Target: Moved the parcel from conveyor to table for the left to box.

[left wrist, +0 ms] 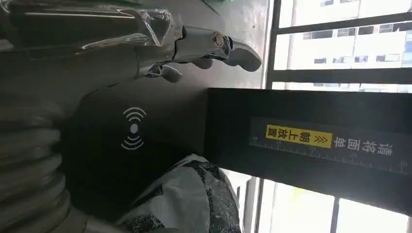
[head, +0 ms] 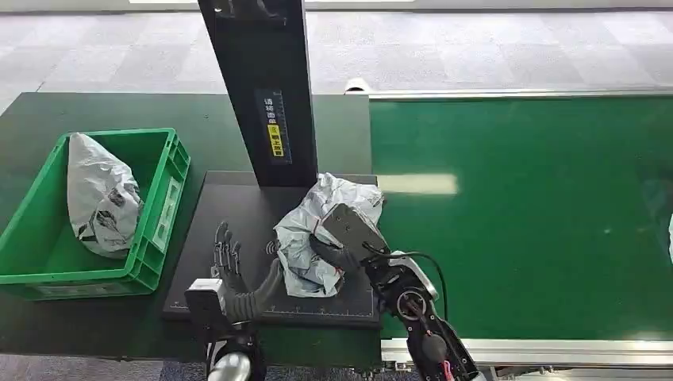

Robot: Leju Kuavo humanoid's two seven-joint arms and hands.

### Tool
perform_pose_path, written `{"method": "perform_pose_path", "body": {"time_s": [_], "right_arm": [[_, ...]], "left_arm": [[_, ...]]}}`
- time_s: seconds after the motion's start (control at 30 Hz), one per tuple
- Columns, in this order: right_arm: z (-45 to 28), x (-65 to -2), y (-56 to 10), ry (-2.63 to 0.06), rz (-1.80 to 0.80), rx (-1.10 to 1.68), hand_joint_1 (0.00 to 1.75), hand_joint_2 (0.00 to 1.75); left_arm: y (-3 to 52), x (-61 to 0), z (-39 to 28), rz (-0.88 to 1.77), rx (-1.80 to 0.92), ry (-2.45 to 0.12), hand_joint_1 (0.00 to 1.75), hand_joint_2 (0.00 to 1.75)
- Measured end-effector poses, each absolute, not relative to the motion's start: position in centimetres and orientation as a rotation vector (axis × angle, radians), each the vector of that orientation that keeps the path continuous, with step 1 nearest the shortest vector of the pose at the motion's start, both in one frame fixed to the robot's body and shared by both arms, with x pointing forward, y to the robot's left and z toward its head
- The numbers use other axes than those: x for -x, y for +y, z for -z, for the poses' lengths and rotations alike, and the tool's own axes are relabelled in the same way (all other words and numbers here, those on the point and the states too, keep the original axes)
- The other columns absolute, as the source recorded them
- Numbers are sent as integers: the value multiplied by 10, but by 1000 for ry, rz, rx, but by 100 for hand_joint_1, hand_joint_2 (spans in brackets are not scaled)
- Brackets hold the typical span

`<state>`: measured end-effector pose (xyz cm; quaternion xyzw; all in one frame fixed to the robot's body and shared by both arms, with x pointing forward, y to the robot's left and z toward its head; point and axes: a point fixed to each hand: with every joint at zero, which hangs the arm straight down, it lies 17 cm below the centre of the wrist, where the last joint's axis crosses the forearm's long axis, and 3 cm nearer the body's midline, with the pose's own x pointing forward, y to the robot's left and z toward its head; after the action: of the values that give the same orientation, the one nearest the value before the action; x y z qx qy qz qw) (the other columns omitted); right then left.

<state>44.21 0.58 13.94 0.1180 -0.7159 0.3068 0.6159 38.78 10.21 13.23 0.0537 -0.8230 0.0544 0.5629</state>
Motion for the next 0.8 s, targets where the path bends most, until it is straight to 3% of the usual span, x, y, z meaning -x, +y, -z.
{"method": "perform_pose_path", "body": {"time_s": [0.03,0.3,0.43,0.6,0.67,0.8], "right_arm": [[-139,-442,6,-1648,-708,-272,0,175],[-161,-437,16,-1728,-662,-410,0,175],[-213,-414,1,-1816,-420,-786,0,175],[-239,-405,-56,-1862,-159,-952,0,175],[-236,-406,-90,-1894,-40,-897,0,175],[-178,-406,-172,-1917,51,-352,0,175]], "left_arm": [[101,-388,-133,-129,-124,-1937,0,175],[94,-392,-129,-110,-86,-1930,0,175],[88,-395,-130,-95,-45,-1930,0,175],[82,-395,-123,-72,-13,-1916,0,175],[80,-393,-118,-47,-8,-1911,0,175],[78,-384,-105,-3,-14,-1895,0,175]]}}
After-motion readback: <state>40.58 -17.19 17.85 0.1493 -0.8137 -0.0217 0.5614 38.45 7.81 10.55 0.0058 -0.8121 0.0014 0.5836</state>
